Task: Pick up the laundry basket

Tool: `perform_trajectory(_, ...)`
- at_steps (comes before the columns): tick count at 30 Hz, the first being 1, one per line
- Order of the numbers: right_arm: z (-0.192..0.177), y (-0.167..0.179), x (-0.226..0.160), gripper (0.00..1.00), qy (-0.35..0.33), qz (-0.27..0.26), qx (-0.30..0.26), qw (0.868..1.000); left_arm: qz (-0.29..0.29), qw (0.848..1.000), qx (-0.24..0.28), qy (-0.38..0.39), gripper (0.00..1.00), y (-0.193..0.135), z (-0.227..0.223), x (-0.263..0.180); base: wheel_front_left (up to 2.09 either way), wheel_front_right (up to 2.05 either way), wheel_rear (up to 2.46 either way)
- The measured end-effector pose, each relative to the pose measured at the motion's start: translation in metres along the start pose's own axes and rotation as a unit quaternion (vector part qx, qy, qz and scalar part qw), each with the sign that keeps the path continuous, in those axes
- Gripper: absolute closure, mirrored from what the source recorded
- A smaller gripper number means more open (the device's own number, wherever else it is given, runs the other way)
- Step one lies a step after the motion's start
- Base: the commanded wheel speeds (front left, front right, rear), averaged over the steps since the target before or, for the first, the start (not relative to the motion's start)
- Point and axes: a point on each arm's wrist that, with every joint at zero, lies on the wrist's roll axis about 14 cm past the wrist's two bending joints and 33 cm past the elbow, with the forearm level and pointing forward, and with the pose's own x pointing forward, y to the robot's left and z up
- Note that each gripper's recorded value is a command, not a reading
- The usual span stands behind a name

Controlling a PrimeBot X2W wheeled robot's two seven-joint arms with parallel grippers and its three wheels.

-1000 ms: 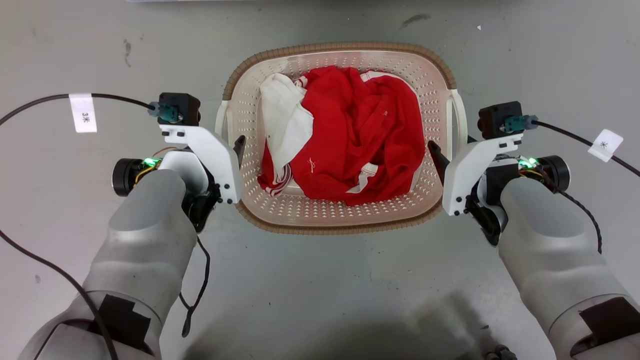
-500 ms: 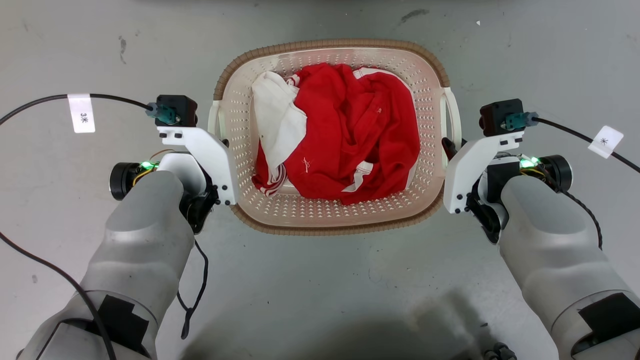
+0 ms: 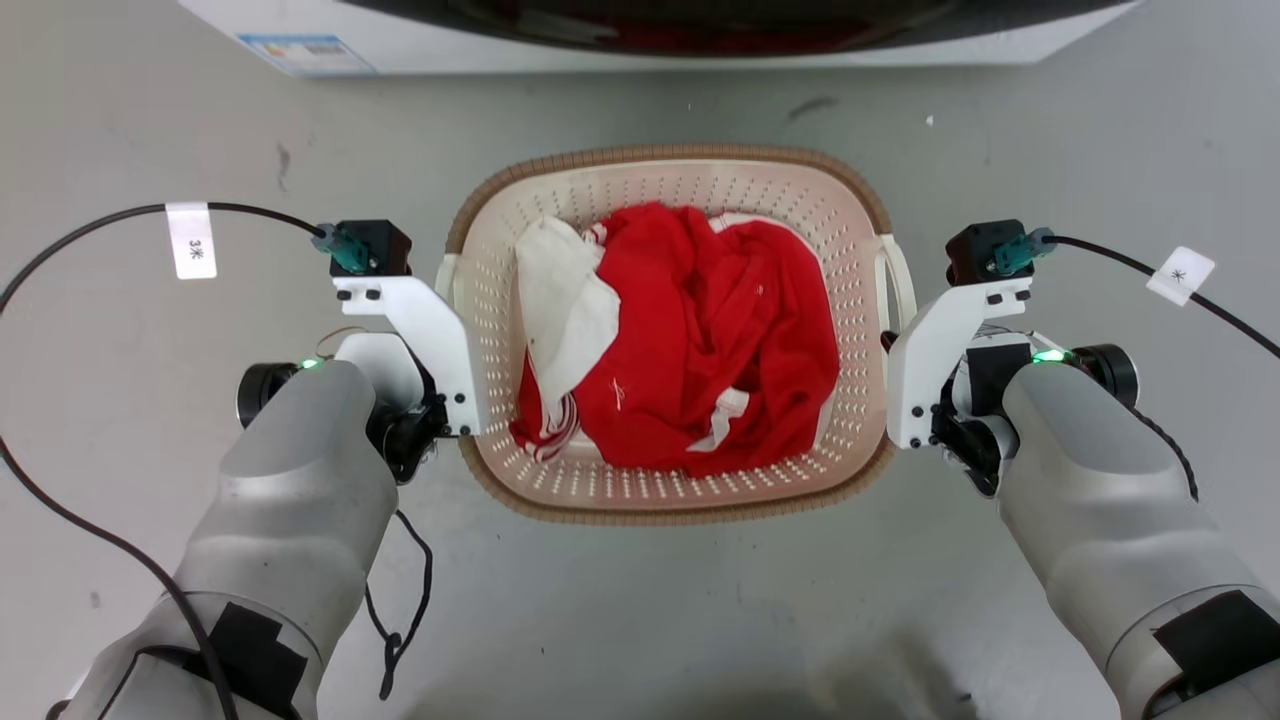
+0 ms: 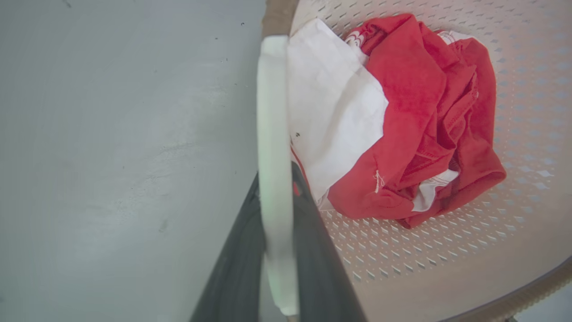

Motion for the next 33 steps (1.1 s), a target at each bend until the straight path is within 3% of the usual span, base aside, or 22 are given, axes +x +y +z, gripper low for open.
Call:
perform_trajectory(16,0.036,0.015,-0.07,1.0,0.007,-0.001,-0.012,1.0,-0.006,1.0,-0.009,-0.009,1.0,-0.021,0.027,-0.073,0.0,0.0,0.0)
perform_trajectory(33,0.04,0.031,-0.143,1.0,0.007,0.0,-0.014,1.0,-0.007,0.998,-0.001,-0.057,1.0,-0.042,0.034,-0.145,0.0,0.0,0.0)
